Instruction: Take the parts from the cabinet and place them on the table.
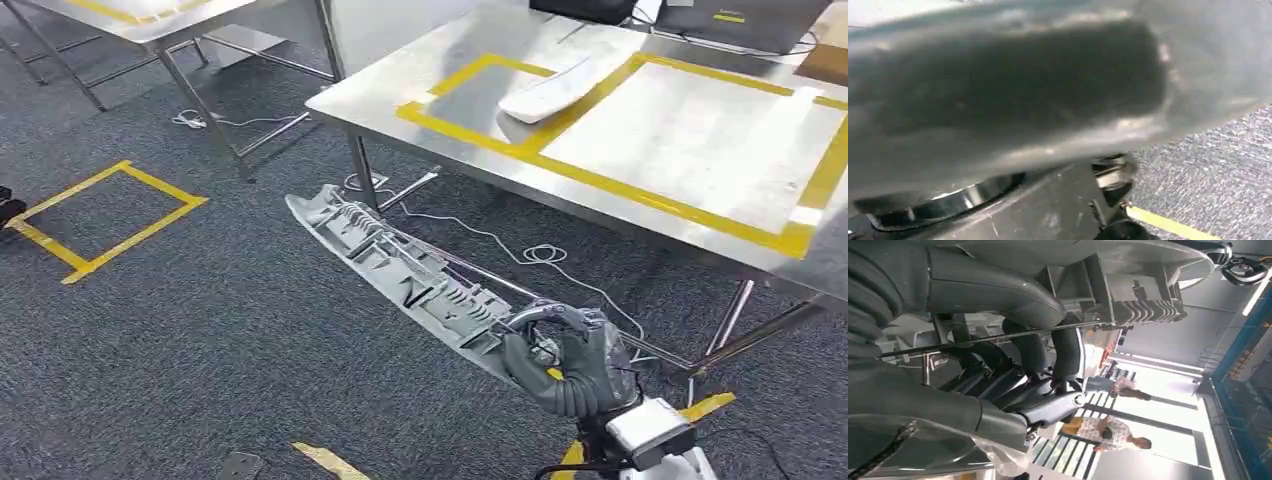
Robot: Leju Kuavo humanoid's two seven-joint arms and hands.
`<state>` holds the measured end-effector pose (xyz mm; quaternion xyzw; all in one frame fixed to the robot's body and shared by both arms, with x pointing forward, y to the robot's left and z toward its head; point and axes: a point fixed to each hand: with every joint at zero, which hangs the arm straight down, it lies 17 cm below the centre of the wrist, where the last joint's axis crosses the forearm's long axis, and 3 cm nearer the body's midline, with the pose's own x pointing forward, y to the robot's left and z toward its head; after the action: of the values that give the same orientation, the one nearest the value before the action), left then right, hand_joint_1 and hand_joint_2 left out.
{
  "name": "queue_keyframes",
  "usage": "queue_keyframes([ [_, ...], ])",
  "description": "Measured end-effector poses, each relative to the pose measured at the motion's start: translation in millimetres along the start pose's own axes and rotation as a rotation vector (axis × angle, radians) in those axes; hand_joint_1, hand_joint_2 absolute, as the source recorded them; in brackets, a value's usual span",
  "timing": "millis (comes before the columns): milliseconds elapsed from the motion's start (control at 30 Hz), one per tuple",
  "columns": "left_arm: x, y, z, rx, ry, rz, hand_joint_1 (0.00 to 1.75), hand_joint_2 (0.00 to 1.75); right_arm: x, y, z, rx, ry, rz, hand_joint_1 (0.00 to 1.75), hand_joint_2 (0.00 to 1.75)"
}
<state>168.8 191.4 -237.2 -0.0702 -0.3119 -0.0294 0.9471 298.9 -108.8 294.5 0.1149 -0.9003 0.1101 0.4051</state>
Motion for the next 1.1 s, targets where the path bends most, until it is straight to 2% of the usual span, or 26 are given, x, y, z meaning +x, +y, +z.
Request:
queue_keyframes([
  [400, -4, 0, 2, -0.001, 0.008, 0.008, 0.0, 0.0, 1, 4, -4, 0.007, -0.01, -0.006, 1.75, 1.75],
  [1000, 10, -3, -4, -0.012, -0.01, -0.001, 0.0, 0.0, -2, 3, -8, 0.002, -0.028, -0.014, 1.75, 1.75],
  [1100, 4, -3, -3, -0.012, 0.016, -0.008, 0.0, 0.0, -2, 3, -7, 0.001, -0.026, -0.016, 1.75, 1.75],
])
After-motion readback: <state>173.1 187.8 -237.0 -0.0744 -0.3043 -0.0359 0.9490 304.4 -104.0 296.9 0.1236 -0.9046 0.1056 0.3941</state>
